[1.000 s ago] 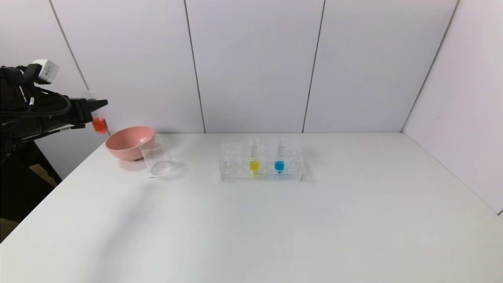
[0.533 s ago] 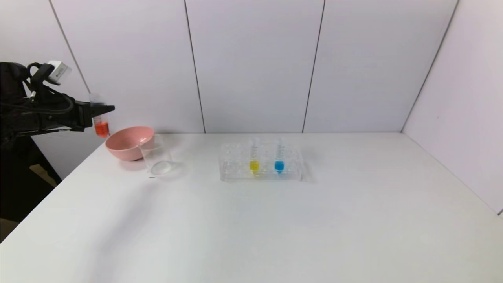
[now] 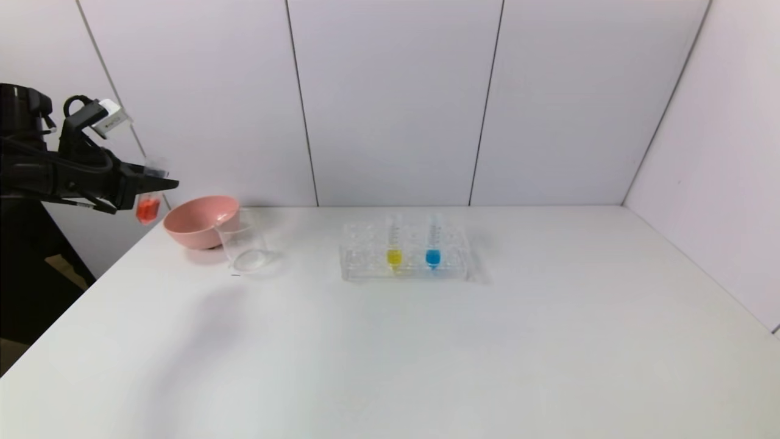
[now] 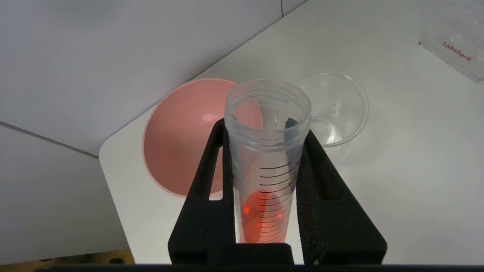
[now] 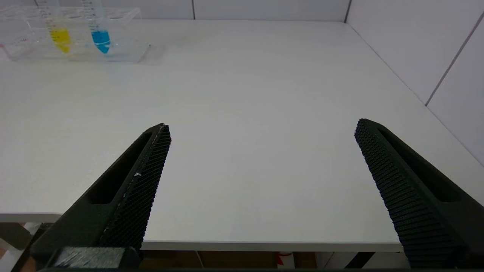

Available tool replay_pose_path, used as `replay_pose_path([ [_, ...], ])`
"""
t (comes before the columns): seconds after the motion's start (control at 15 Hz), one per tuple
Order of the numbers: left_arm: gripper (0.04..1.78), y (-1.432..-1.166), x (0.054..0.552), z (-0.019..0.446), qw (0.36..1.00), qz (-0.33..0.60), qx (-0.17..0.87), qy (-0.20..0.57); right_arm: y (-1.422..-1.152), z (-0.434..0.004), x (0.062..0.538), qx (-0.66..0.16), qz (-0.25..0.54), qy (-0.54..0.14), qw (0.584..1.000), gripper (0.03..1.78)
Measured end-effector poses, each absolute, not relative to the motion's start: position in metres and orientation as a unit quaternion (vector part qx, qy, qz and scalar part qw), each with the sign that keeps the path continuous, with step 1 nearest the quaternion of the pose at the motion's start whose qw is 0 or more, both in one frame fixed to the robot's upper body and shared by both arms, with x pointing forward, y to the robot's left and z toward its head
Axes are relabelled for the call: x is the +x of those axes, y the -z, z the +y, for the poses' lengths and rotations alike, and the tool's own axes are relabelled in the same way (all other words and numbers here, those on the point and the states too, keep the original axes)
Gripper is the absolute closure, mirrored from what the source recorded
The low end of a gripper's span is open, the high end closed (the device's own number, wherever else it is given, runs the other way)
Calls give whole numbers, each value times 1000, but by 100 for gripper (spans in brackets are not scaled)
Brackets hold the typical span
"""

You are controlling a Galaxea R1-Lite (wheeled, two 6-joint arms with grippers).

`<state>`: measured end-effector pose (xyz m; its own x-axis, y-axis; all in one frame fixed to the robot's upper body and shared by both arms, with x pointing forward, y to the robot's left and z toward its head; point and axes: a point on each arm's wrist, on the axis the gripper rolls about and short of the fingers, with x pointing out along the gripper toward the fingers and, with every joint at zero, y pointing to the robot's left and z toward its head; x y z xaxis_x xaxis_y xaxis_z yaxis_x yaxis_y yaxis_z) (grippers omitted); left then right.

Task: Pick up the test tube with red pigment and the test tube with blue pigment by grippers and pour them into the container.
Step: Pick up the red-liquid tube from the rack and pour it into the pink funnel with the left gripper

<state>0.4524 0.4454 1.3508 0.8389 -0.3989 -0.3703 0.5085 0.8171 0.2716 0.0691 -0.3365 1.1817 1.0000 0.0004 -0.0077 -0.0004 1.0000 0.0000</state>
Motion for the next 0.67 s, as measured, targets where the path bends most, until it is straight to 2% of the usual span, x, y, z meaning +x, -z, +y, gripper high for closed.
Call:
replay_pose_path([
  [0.67, 135, -1347, 465, 447, 880, 182, 304, 316, -1182, -337, 69, 0, 4, 0, 1000, 4],
])
